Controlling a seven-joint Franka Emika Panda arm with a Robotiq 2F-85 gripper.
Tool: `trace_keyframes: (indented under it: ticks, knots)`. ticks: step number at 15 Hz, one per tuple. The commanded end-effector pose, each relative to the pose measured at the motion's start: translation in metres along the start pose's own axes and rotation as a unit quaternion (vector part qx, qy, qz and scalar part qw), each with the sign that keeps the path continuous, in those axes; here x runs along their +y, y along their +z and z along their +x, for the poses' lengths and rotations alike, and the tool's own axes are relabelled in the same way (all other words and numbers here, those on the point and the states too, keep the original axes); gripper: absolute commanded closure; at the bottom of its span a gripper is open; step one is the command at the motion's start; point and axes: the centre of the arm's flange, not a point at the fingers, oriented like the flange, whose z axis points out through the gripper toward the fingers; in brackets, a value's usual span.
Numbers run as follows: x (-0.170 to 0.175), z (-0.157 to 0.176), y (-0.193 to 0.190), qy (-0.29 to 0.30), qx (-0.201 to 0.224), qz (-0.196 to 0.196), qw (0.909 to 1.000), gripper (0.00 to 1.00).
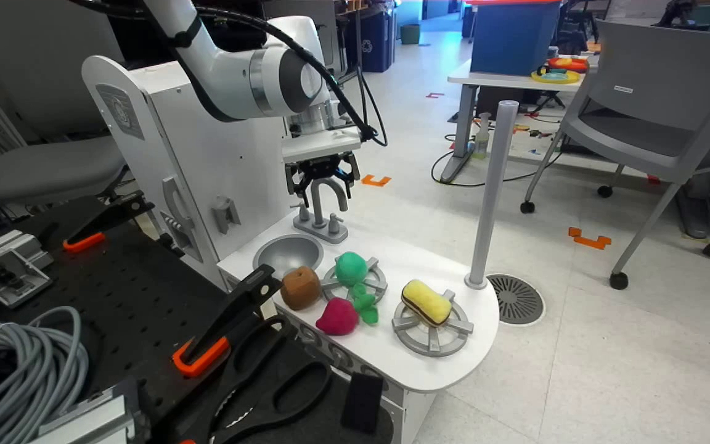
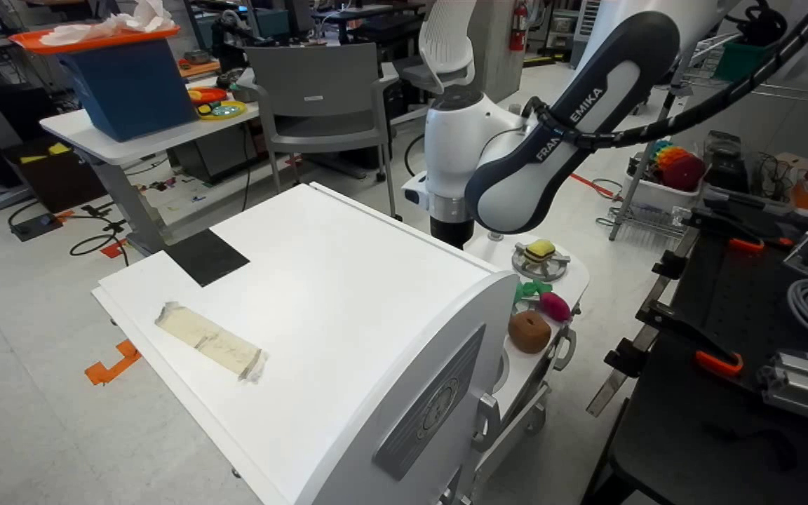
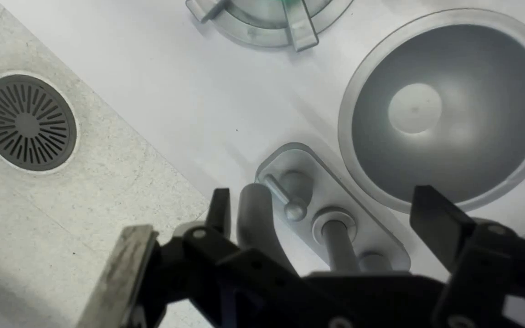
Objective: Turn the tap at the center
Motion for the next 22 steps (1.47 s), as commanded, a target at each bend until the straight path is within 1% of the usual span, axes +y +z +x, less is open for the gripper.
trace_keyframes:
  ticks: [1,8,12,14,18,22]
  knots:
    - [0.002,0.015,0.012,-0.019,-0.015,-0.011,0.9996,0.0]
    - [-0.009,0.021,0.008,-0.024,-0.04,0.003,0.9989,0.0]
    - [-0.033,0.015,-0.006,-0.034,-0.071,0.054,0.9954,0.0]
    - [-0.045,0.019,-0.001,-0.035,-0.08,0.068,0.9939,0.0]
    - [-0.061,0.035,0.008,-0.025,-0.087,0.079,0.9928,0.0]
    - [-0.071,0.04,0.005,-0.008,-0.094,0.09,0.9914,0.0]
